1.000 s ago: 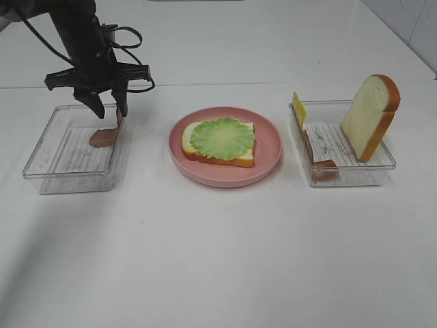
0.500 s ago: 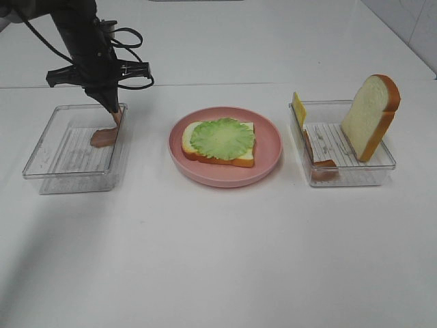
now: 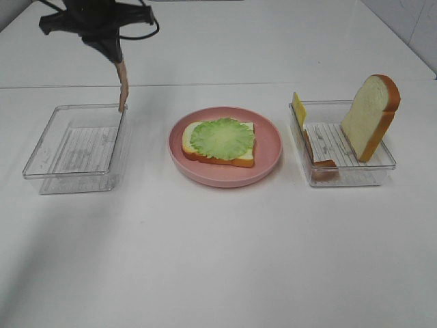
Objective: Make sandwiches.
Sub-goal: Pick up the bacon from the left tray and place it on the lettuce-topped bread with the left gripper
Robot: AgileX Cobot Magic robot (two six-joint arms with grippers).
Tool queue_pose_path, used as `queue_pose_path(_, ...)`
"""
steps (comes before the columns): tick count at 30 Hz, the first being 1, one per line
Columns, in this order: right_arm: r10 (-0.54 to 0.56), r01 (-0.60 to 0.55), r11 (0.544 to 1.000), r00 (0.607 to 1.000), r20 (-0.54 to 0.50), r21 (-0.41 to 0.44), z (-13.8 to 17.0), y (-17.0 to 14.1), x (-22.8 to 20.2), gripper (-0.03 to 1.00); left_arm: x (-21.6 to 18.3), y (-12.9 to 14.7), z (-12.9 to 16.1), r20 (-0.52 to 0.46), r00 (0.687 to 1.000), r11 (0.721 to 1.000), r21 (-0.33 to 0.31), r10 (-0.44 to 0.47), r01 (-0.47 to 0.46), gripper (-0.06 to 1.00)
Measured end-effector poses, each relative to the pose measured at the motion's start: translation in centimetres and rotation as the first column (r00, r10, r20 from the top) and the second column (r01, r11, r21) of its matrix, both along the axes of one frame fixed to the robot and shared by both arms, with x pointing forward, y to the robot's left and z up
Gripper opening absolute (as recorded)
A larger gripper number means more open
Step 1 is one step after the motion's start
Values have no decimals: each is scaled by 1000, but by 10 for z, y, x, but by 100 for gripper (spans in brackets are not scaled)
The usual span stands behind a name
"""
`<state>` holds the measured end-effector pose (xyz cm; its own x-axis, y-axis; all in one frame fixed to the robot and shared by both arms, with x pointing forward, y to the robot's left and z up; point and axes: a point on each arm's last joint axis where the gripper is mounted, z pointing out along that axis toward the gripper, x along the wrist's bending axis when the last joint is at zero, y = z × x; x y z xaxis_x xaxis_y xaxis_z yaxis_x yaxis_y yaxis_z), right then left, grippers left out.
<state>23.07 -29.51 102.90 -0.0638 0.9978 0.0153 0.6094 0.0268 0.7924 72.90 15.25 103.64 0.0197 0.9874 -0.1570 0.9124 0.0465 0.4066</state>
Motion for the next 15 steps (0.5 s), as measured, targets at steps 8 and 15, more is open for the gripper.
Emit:
queue_pose_path(8, 0, 0, 1000, 1000, 0, 0, 0, 0, 0, 98, -21, -58, 39, 85, 986, 970, -186, -142, 155, 0)
queue_pose_path(15, 0, 0, 1000, 1000, 0, 0, 0, 0, 0, 98, -27, -97, 27, 97, 969, 911, -331, -226, 246, 0)
